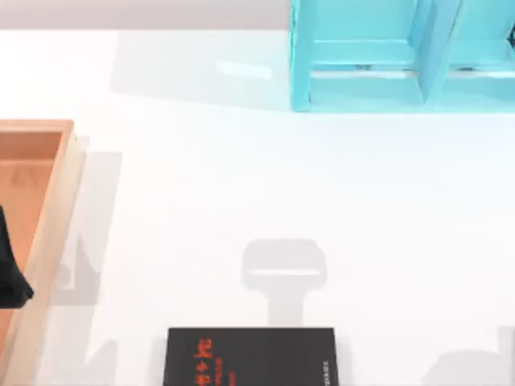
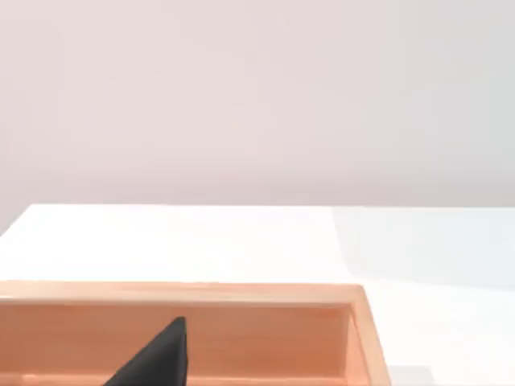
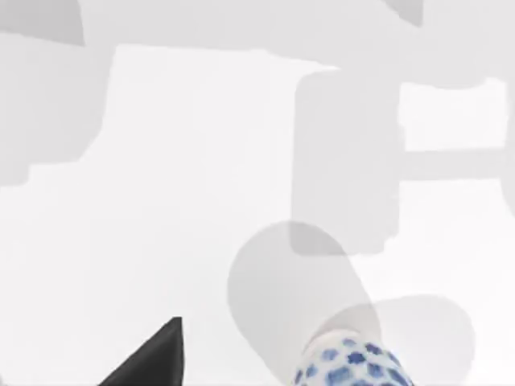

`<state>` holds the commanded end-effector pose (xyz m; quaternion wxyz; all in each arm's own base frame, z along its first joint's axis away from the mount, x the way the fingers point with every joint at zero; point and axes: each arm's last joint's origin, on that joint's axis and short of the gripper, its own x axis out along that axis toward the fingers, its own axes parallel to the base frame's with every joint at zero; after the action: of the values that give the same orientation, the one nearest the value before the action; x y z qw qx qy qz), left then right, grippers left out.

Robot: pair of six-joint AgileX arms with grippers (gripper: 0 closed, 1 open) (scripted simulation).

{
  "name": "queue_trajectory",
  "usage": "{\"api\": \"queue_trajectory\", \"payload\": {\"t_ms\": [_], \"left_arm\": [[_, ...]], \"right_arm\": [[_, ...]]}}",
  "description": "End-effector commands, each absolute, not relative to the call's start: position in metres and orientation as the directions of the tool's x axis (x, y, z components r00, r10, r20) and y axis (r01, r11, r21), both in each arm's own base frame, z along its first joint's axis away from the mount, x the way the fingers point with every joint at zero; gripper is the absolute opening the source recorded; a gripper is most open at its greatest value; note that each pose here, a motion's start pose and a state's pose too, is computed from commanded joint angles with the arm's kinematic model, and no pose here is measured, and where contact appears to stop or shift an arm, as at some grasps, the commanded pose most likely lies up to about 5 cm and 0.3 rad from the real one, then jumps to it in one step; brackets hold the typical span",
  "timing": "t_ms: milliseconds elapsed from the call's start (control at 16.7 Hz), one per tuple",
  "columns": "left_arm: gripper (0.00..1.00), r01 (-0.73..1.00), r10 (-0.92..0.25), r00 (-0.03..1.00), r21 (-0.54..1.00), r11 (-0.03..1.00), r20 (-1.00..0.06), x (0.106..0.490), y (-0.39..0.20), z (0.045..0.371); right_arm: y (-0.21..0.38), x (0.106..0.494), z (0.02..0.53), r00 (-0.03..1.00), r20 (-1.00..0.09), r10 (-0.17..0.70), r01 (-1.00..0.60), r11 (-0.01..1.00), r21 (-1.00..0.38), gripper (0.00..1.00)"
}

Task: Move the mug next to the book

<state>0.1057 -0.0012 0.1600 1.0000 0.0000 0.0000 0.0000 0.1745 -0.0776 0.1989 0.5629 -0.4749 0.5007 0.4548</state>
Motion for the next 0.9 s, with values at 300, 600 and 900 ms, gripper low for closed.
{"api": "queue_trajectory", "payload": {"t_ms": [300, 600, 900], "left_arm": [[1.0, 0.0, 0.0, 1.0, 0.0, 1.0, 0.0, 0.106, -0.001, 0.16], [1.0, 0.0, 0.0, 1.0, 0.0, 1.0, 0.0, 0.106, -0.001, 0.16], [1.0, 0.0, 0.0, 1.0, 0.0, 1.0, 0.0, 0.106, -0.001, 0.16]], "right_arm": [[-0.119, 0.171, 0.222, -0.002, -1.0, 0.031, -0.999, 0.044, 0.003, 1.0], [-0.14, 0.164, 0.239, 0.0, -1.0, 0.001, -1.0, 0.01, 0.0, 1.0], [-0.139, 0.164, 0.239, 0.001, -1.0, 0.002, -1.0, 0.007, -0.001, 1.0]]}}
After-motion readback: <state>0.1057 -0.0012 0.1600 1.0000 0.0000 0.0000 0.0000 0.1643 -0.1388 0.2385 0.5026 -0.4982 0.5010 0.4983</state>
